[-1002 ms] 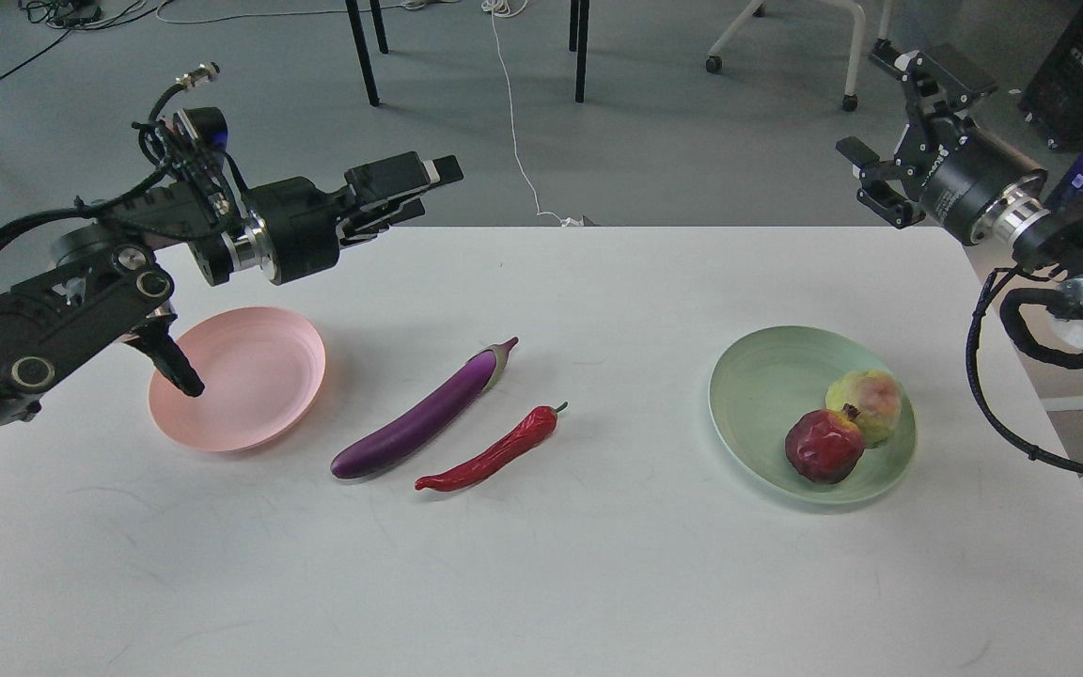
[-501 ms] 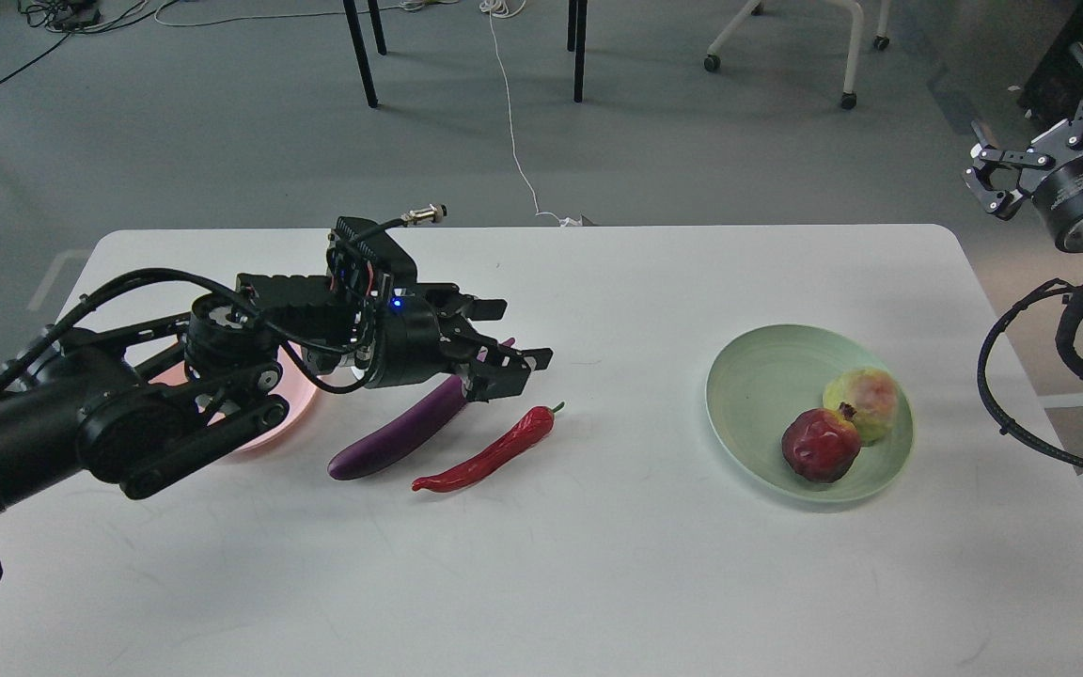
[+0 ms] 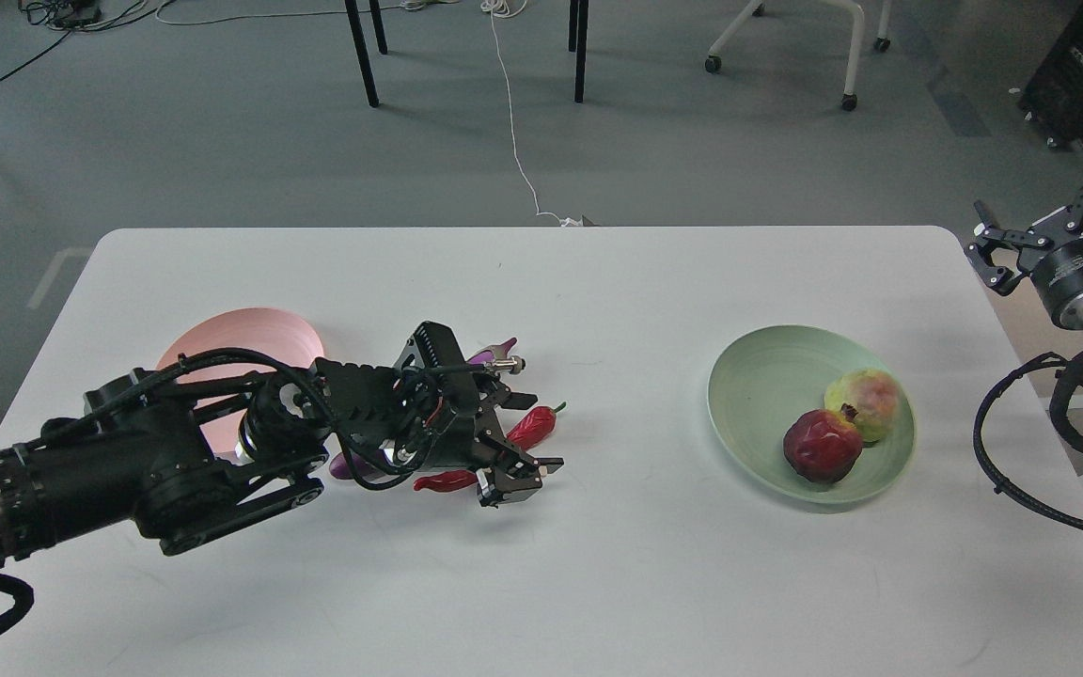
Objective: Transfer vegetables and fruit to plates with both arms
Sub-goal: 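Lower the left gripper onto the red chili pepper and grasp it, then carry the chili pepper onto the pink plate and release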
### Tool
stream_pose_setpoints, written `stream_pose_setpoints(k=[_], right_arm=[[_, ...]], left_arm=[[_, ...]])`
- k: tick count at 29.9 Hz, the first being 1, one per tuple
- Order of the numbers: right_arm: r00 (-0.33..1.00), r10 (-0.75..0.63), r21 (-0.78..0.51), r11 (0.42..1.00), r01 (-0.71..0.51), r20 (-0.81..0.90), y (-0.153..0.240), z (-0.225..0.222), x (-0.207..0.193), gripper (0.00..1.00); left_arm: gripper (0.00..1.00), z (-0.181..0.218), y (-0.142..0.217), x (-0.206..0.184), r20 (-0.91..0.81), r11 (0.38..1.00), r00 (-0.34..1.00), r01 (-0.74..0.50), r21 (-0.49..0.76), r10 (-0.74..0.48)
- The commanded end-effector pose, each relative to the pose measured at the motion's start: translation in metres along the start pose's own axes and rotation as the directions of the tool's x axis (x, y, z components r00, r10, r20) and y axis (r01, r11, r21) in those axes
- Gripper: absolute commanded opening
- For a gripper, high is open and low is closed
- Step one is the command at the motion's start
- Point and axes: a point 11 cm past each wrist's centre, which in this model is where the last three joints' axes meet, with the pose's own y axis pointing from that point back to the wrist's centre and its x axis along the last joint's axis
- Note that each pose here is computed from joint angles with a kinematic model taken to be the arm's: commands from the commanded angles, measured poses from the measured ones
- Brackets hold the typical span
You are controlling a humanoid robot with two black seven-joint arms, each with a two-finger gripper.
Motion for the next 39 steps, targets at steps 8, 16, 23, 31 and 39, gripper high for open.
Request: stream_pose_setpoints(k=[8, 16, 23, 31, 39], right_arm=[[0.999, -0.015, -0.013, 1.000, 0.016, 0.032, -0.003, 0.018, -0.010, 0.99], [0.999, -0.016, -0.003, 1.000, 0.016, 0.040, -0.004, 0.022, -0.012, 0.99], [0.999, -0.011, 0.005, 1.000, 0.010, 0.036, -0.003, 0.021, -0.010, 0.99], [0.999, -0.001, 0.019, 1.000, 0.000, 0.037, -0.003, 0.017, -0.007, 0.99], [0.999, 0.001, 0.019, 1.000, -0.001, 0.037, -0.003, 0.017, -0.006, 0.99]], left_arm=[[0.63, -0.002, 0.001, -0.031, -0.060, 0.999, 0.997, 0.043, 0.025, -0.041], [0.33, -0.006, 0.004, -0.034, -0.068, 0.998, 0.997, 0.049, 0.036, -0.046], [0.08, -0.009, 0.009, -0.038, -0.072, 0.997, 0.996, 0.061, 0.036, -0.058], [0.06, -0.033, 0.073, -0.016, -0.094, 0.995, 0.994, -0.039, 0.089, 0.047], [0.08, -0.101, 0.163, -0.044, -0.455, 0.946, 0.861, -0.084, 0.313, 0.227]])
